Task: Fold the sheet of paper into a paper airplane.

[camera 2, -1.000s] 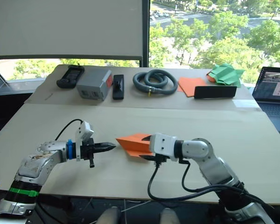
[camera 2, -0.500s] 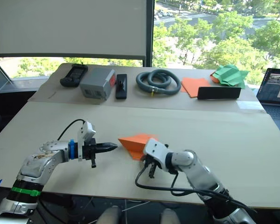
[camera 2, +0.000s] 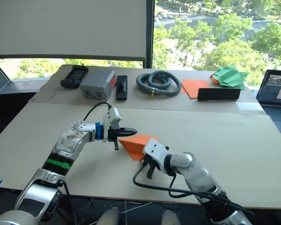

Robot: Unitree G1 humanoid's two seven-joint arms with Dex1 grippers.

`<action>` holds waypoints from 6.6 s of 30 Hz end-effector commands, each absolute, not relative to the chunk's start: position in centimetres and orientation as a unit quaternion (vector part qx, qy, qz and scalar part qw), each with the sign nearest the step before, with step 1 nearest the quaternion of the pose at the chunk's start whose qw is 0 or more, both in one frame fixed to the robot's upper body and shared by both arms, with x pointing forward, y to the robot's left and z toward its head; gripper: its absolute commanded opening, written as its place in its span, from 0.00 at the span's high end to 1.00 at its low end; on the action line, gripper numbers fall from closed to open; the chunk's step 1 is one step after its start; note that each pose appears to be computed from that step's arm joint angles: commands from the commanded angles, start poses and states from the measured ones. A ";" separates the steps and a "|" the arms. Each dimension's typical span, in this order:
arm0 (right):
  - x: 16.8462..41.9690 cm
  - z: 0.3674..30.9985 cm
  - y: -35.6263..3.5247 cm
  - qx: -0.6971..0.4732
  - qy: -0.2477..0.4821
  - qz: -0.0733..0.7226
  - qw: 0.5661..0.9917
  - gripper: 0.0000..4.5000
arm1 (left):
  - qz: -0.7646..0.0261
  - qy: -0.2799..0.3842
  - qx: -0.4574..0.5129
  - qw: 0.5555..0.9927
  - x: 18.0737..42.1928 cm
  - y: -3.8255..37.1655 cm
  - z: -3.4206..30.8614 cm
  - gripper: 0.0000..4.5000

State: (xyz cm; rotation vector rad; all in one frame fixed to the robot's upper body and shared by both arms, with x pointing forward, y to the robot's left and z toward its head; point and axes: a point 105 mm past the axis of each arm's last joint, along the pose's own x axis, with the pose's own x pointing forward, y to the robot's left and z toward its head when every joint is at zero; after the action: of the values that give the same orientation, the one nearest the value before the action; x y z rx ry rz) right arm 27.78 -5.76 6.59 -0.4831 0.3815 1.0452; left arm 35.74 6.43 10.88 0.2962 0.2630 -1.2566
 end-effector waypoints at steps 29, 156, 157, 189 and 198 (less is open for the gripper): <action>27.5 5.0 -6.0 -0.222 0.219 0.473 0.824 1.00 | -0.603 0.116 0.180 0.769 35.0 7.0 11.6 1.00; 24.9 7.1 -4.0 -0.415 -0.039 0.600 0.683 1.00 | -0.534 0.165 0.153 0.815 29.2 15.3 10.3 1.00; 24.9 6.9 -4.0 -0.421 -0.037 0.601 0.678 1.00 | -0.534 0.157 0.151 0.817 29.5 15.1 10.8 1.00; 25.5 10.1 -3.7 -0.291 0.003 0.590 0.753 0.50 | -0.587 0.202 0.151 0.770 28.0 11.6 5.6 1.00; 26.9 11.4 -2.4 -0.216 0.050 0.565 0.795 0.50 | -0.586 0.217 0.174 0.761 27.7 11.7 3.9 1.00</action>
State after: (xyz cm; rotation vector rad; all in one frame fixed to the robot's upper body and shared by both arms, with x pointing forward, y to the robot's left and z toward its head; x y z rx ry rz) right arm 26.75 -2.69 10.70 -0.4718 0.1193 1.2286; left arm 28.23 11.29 5.77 0.3631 0.3964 -1.2797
